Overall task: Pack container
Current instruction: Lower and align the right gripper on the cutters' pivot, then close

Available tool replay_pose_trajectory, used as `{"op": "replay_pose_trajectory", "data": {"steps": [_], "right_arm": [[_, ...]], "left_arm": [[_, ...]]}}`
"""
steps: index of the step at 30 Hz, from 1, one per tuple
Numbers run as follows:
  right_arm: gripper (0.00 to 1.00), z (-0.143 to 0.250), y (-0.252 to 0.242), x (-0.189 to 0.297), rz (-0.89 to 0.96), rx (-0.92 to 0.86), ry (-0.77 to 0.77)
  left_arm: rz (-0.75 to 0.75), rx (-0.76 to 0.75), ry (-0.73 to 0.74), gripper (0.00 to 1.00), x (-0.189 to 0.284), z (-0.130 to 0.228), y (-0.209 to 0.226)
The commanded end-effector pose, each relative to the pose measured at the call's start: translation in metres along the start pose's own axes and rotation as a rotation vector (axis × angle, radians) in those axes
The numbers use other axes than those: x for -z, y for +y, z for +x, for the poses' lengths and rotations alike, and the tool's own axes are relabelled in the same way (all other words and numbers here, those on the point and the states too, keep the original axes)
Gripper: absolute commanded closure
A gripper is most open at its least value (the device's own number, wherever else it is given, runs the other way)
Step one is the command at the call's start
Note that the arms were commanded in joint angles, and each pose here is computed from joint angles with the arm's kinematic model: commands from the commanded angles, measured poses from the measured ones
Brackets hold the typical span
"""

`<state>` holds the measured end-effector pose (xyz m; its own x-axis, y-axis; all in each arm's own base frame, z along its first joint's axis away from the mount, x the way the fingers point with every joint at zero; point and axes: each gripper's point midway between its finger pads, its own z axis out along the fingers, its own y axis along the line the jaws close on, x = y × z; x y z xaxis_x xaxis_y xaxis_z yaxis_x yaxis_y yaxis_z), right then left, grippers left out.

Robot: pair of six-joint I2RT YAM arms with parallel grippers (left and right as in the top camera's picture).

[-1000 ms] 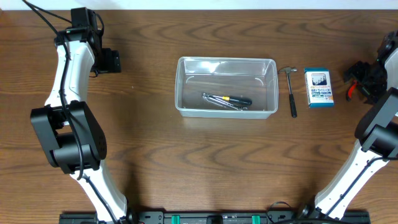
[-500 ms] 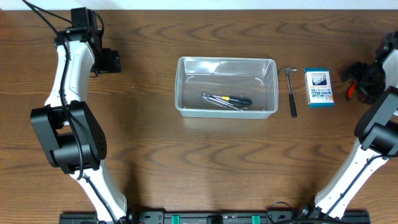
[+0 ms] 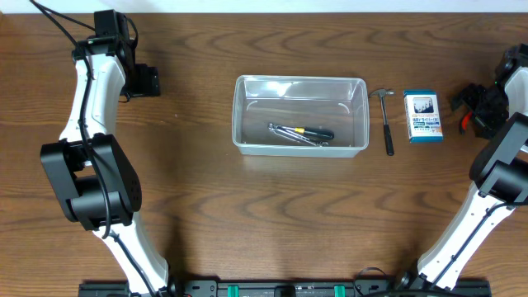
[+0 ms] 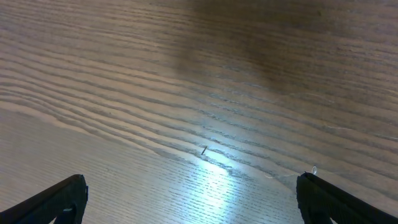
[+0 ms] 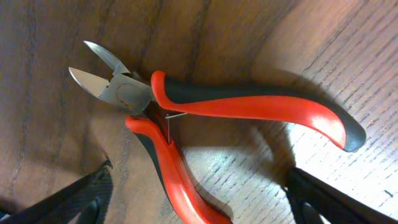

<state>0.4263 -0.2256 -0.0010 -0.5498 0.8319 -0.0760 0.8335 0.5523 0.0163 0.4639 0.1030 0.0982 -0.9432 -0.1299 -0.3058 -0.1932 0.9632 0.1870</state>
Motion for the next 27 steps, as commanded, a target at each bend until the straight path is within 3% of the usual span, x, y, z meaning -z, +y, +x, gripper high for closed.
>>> {"op": "replay_pose_trajectory", "data": {"steps": [1,16,27], "right_arm": [[0.18,-0.0018,0.0019,-0.0056,-0.001,0.009,0.000],[0.61,-0.0044,0.0042,-0.0056,-0.008,0.009,-0.011],[0.80,-0.0088,0.0067,-0.0054,-0.019,0.008,-0.029]], "left_arm": [[-0.015,-0.003,0.025,0.02,-0.0085,0.0049,0.0013],[-0.015,-0.003,0.025,0.02,-0.0085,0.0049,0.0013],[-0.015,-0.003,0.025,0.02,-0.0085,0.0049,0.0013]]}}
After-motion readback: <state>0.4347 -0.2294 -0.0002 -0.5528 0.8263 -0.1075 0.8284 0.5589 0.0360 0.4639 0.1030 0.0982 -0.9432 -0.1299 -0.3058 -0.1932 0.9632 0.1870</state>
